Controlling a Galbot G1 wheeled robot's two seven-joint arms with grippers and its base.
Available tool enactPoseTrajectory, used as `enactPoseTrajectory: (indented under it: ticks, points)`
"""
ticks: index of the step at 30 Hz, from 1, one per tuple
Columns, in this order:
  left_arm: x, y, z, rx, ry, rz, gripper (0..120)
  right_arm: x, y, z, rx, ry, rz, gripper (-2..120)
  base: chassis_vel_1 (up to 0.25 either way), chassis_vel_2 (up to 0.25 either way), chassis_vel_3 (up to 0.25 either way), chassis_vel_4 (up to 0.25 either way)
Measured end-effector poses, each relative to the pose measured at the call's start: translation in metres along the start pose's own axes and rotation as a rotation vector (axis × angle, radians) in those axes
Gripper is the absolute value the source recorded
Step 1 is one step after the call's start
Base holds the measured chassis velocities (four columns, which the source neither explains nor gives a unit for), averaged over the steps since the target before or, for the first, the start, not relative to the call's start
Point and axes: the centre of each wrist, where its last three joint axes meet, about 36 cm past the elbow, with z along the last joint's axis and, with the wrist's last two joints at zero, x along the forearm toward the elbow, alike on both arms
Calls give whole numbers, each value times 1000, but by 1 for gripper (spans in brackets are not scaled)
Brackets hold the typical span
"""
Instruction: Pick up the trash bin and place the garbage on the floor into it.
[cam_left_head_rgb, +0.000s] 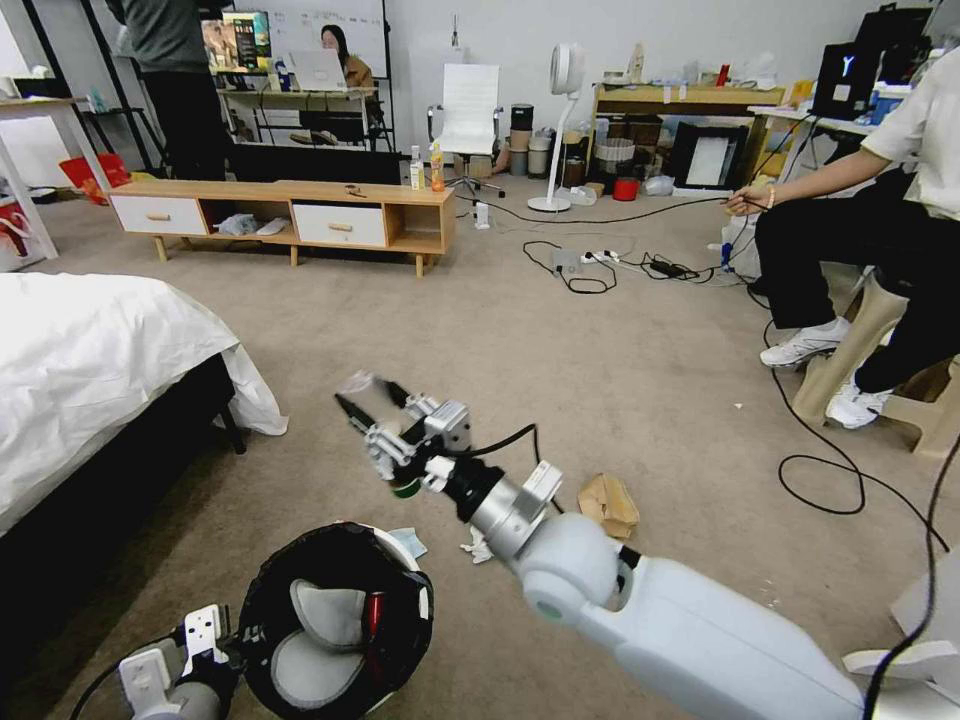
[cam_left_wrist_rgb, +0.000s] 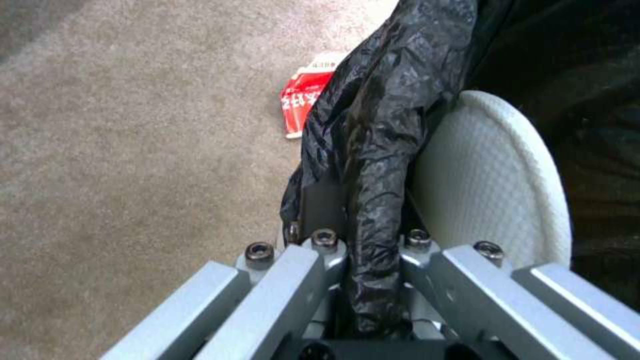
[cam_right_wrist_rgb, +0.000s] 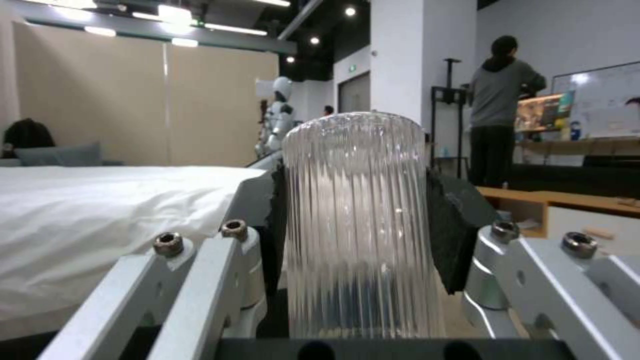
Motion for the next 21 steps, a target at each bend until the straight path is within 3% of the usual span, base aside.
enactPoseTrajectory:
  ticks: [6, 21]
  points:
    - [1, 1, -3, 5, 2, 6, 2, -7, 16, 13, -33, 4, -28, 41, 0, 0, 0, 0]
    - [13, 5, -28, 19, -47, 30, 2, -41, 56, 23, -80, -34, -104, 41, 0, 0, 0, 0]
